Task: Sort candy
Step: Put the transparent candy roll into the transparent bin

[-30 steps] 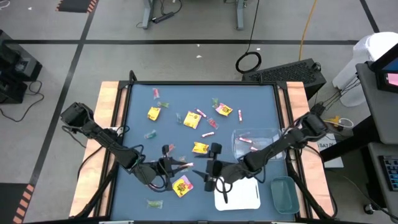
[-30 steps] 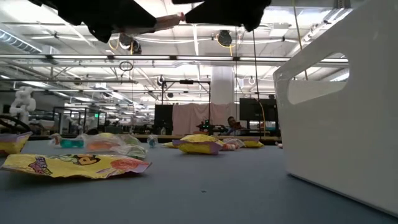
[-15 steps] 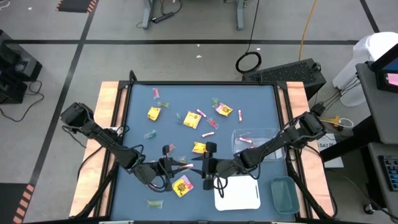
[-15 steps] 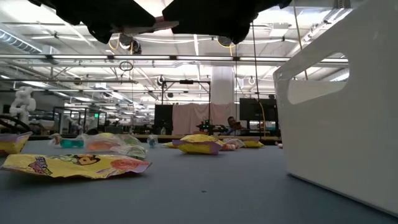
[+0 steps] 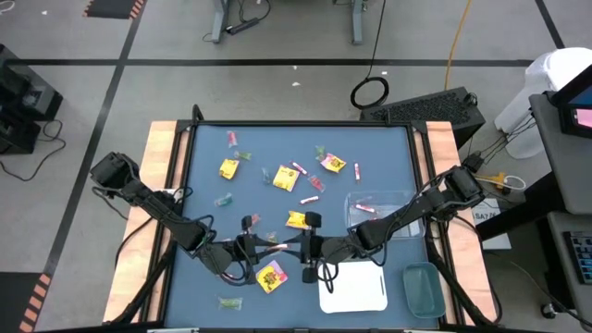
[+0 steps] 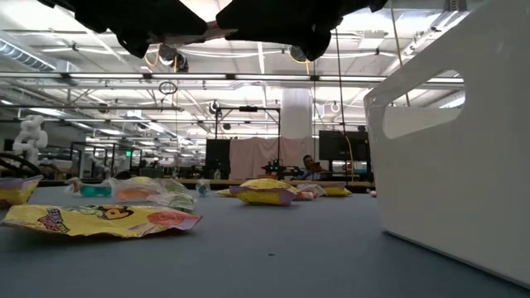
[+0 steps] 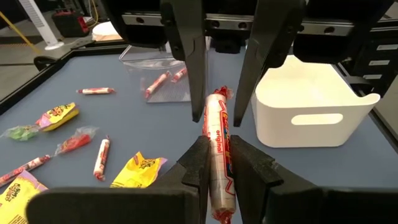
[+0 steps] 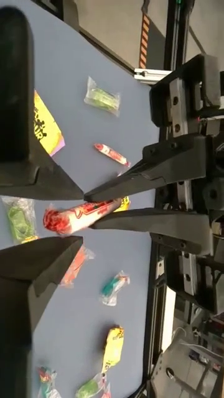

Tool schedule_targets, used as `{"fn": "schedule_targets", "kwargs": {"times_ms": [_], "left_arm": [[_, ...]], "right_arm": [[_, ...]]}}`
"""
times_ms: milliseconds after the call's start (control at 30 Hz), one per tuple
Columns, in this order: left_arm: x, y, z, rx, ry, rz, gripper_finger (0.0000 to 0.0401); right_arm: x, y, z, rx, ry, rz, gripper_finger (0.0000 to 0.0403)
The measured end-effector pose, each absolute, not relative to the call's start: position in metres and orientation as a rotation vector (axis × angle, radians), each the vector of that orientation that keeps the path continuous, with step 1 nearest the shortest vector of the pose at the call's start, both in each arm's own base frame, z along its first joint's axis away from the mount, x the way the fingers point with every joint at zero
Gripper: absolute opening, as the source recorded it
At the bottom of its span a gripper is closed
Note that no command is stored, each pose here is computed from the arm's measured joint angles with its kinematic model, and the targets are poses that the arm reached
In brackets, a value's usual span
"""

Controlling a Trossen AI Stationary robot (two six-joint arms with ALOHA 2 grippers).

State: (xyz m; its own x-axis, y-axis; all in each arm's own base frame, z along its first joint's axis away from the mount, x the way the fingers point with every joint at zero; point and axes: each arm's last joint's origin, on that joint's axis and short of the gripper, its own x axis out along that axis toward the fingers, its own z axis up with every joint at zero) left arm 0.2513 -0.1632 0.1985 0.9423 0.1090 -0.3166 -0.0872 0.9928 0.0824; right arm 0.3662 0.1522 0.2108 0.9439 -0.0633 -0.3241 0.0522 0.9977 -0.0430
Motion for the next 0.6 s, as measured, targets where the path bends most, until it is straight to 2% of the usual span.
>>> {"fn": "schedule_targets", "kwargs": {"times_ms": [300,600], "left_arm": [[0.2512,-0.1635,0.1987,0.065,0.326,0.099,0.0059],[0.2514,-0.1634,0.1991,0.057,0.322,0.1,0.0059]], "right_arm": [[0.3663,0.1522,0.2112,-0.022,0.327,-0.061,0.0029],[0.3663,0.1523,0.2112,-0.023,0.326,-0.064,0.0036]]}}
